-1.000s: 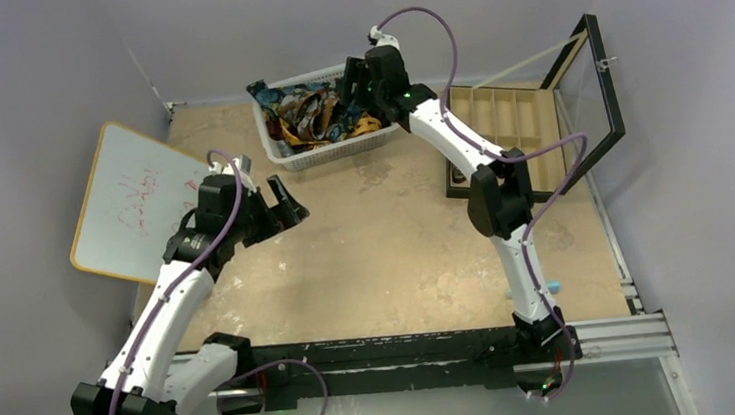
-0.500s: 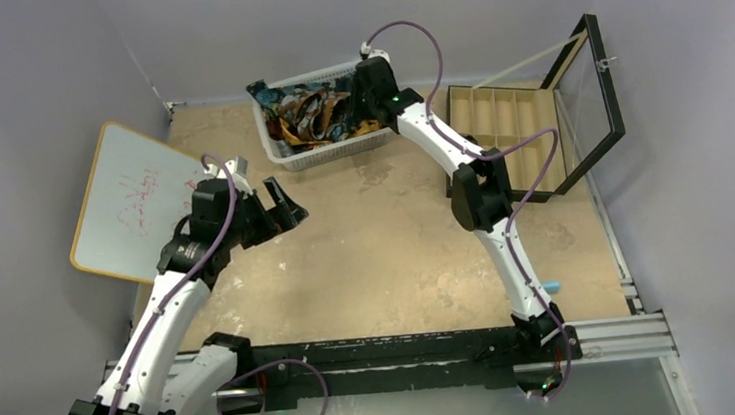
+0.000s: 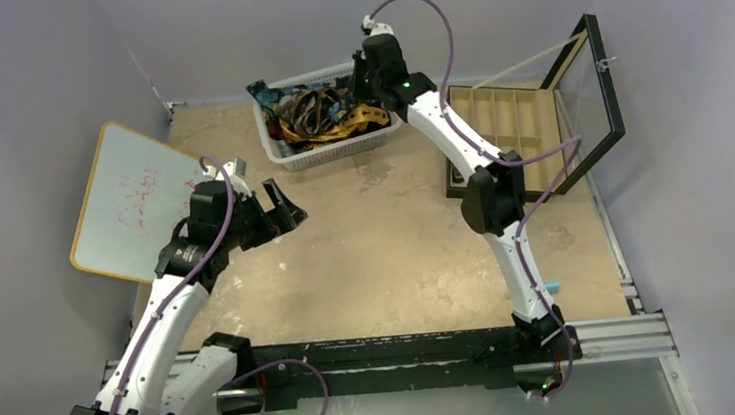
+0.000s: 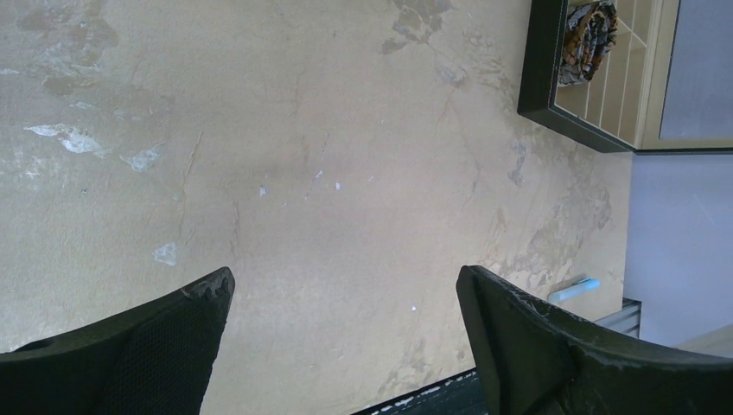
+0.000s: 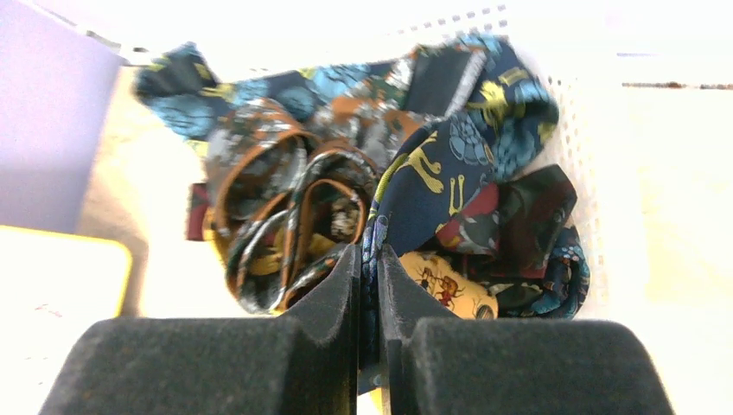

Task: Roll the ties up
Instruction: Pick up the tie from the bin.

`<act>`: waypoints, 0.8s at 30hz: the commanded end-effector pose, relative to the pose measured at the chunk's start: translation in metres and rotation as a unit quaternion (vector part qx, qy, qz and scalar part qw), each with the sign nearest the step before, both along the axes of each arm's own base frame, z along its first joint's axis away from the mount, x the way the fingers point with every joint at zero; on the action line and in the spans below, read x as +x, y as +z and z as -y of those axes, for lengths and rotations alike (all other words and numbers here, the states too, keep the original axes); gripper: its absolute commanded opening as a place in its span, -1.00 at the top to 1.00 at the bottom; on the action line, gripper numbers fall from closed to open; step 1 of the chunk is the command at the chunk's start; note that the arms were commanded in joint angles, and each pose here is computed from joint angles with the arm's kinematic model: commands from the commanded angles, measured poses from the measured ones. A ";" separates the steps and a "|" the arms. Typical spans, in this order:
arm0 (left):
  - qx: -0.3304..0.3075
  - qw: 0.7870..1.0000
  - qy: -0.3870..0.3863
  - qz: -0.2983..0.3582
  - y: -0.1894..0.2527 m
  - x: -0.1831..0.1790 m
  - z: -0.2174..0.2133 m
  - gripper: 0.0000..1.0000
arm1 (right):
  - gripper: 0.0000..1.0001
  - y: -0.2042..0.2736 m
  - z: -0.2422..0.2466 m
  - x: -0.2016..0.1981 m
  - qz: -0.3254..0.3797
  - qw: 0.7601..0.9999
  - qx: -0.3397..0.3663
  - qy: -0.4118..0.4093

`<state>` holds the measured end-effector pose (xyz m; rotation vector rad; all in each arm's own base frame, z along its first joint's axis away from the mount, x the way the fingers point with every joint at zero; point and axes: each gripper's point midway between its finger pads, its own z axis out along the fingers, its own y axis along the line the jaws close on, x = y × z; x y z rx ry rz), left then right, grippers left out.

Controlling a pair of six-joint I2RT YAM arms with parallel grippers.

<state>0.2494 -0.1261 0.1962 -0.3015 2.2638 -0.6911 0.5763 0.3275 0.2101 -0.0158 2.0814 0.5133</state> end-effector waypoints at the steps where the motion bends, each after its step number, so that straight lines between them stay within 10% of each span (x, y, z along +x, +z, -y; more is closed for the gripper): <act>1: -0.001 1.000 -0.007 0.016 0.008 0.002 0.000 -0.99 | 0.88 0.119 -0.007 -0.026 0.096 0.993 0.061 0.043; 11: -0.005 1.000 -0.015 0.009 0.006 0.004 0.004 -0.99 | 0.93 0.096 -0.002 -0.018 0.078 0.996 0.035 0.026; 18: -0.006 1.000 -0.024 0.003 0.002 0.006 0.007 -0.99 | 0.51 0.042 -0.014 -0.004 0.048 0.998 0.020 0.038; 24: -0.003 0.999 -0.033 -0.004 -0.002 0.005 0.009 -0.99 | 0.83 -0.014 -0.020 -0.008 -0.013 0.999 0.006 0.052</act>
